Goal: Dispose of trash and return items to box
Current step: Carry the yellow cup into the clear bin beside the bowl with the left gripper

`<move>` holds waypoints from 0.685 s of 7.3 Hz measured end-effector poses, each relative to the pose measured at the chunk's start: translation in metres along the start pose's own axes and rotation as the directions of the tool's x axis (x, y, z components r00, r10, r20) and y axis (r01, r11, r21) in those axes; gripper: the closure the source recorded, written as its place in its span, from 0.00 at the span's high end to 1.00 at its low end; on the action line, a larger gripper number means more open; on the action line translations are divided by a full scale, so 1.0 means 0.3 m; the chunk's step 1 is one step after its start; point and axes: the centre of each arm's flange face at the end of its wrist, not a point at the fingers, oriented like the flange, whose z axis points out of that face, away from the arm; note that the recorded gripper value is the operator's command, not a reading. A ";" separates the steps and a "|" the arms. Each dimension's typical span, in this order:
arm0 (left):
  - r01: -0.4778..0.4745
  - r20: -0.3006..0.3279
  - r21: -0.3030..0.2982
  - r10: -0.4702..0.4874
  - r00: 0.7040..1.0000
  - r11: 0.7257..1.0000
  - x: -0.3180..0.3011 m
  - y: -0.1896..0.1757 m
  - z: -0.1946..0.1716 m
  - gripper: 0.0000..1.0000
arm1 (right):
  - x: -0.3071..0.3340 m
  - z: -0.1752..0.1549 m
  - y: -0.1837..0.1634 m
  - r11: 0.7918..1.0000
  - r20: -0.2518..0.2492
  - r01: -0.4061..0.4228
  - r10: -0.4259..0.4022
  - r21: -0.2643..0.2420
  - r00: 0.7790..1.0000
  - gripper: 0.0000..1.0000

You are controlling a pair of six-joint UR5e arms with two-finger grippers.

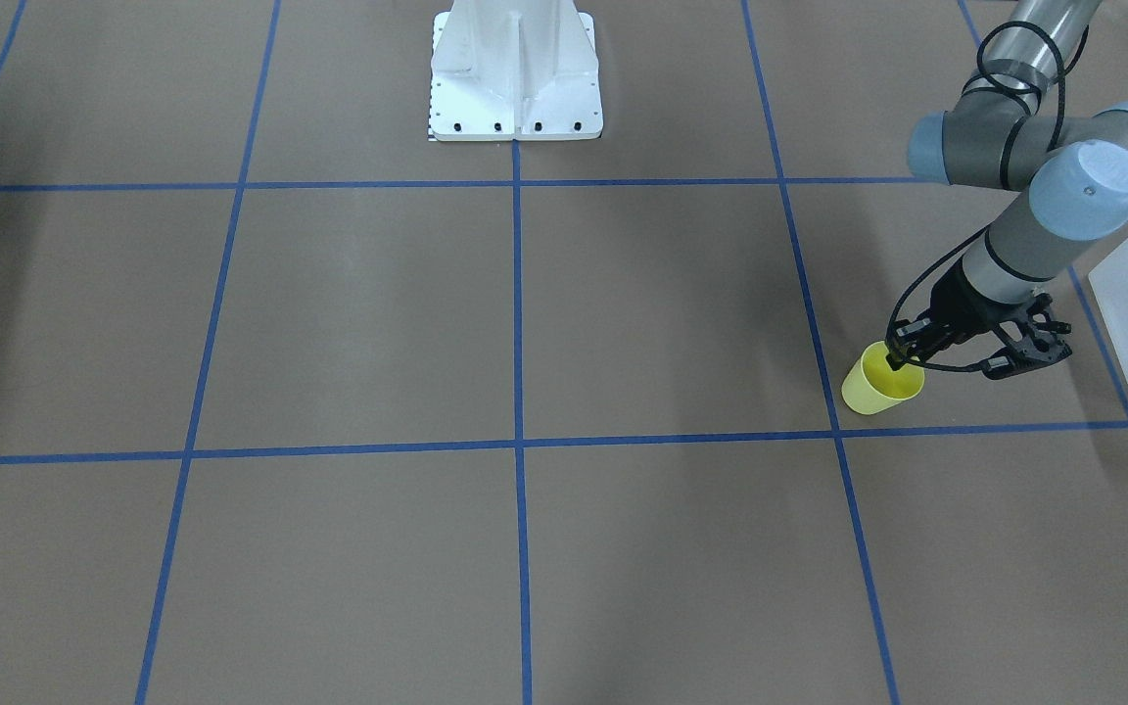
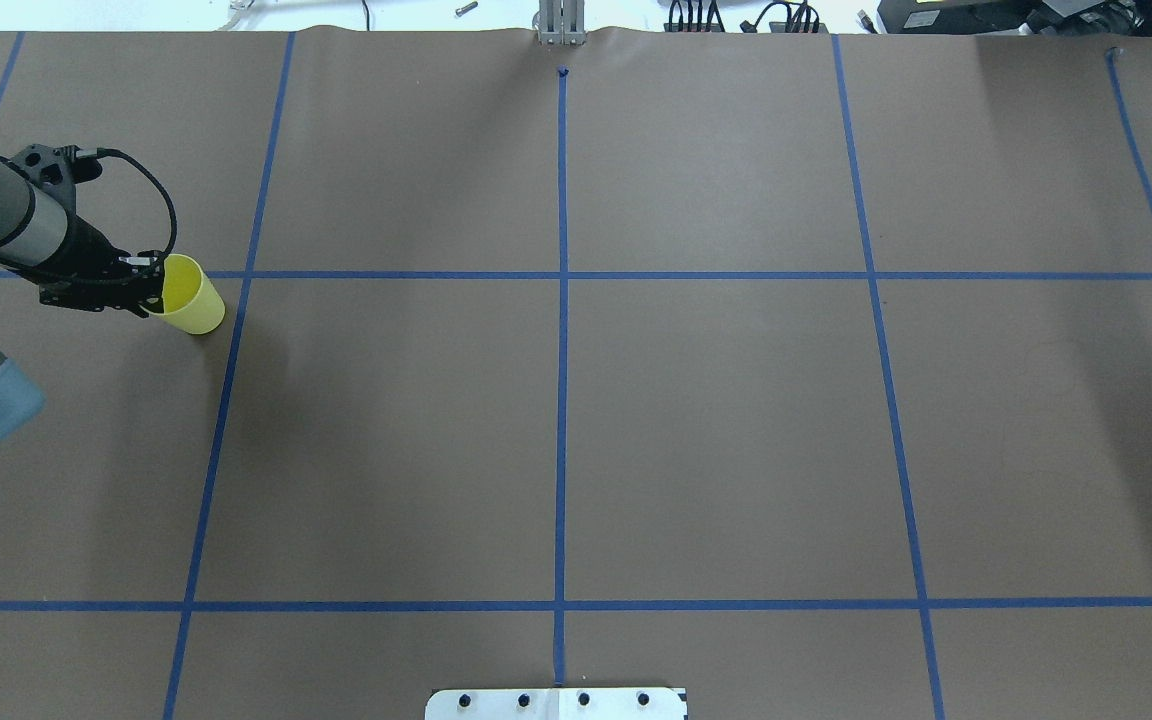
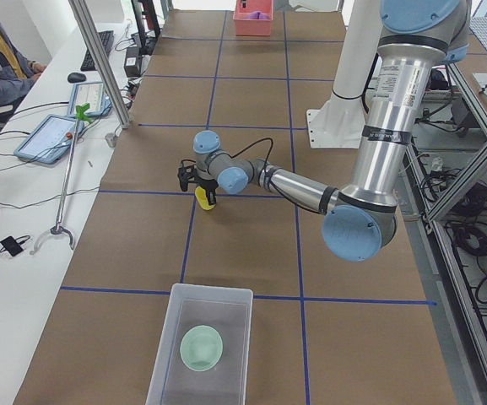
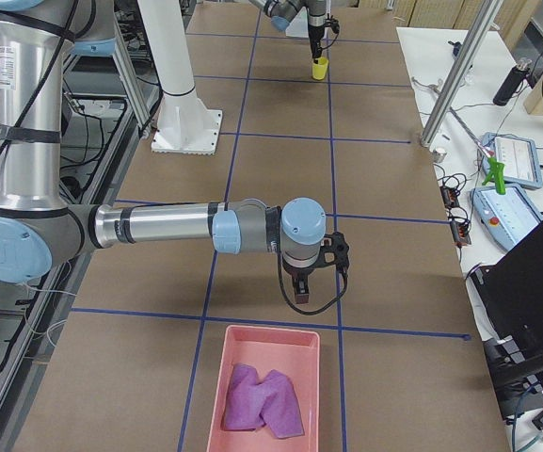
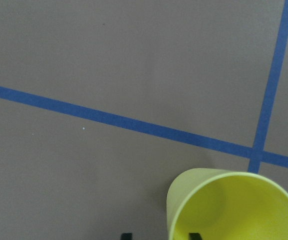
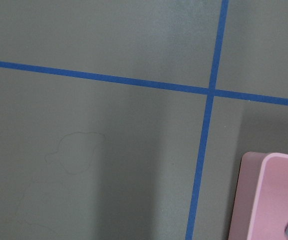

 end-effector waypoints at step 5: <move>-0.108 -0.151 -0.019 0.104 0.983 0.994 -0.454 -0.178 -0.332 0.00 | -0.024 0.011 -0.014 1.000 0.002 0.006 -0.006 -0.007 1.000 1.00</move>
